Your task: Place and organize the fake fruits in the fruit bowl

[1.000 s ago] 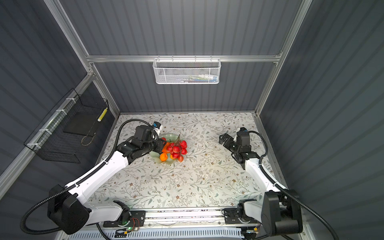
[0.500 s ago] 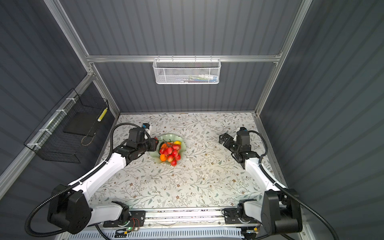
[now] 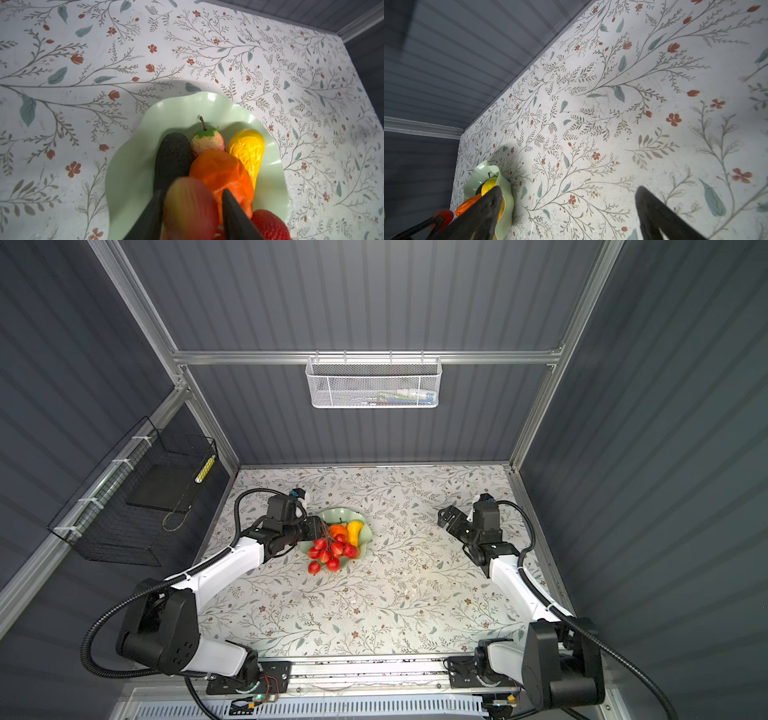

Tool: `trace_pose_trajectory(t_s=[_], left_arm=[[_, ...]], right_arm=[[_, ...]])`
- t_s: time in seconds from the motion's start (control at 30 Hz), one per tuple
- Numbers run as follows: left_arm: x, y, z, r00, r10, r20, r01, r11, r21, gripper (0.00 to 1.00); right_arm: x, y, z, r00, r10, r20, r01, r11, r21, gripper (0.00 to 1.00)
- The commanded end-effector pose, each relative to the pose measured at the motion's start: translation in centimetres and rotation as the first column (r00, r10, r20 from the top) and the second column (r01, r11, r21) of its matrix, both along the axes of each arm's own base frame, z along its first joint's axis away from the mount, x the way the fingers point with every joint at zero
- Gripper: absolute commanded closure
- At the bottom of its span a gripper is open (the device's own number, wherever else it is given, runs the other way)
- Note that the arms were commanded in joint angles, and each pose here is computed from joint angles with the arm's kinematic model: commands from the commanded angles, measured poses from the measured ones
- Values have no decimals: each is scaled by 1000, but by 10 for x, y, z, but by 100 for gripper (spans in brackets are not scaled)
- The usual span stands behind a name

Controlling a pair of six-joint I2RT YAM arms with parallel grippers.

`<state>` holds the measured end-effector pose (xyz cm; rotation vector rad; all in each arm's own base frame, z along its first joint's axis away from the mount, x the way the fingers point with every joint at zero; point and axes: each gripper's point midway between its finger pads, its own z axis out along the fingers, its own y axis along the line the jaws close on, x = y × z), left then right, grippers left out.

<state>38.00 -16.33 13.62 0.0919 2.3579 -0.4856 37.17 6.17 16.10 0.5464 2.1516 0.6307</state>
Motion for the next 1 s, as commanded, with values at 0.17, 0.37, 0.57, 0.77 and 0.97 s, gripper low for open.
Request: trace_pose_trajectory(t_s=[0.17,0.37,0.57,0.77,0.97], left_arm=[[8,3,9,999,36,22,-36,999,-1,0],[22,29,73,965,134,227,-148,988,47,0],[37,58,129,870,234,434,-287,956,59,0],[30,79,133,816,285,502,-359,932,54,0],[-10,110,100,786,366,498,-453,890,62,0]], right_arm=[[5,-2,8,1000,-1,13,1,1000,-9,1],[5,-9,19,999,3,35,0,997,-79,1],[4,-22,39,994,-1,113,21,984,-175,1],[-4,-49,49,981,-53,187,108,948,-298,1],[-18,-69,34,970,-72,231,166,893,-418,1]])
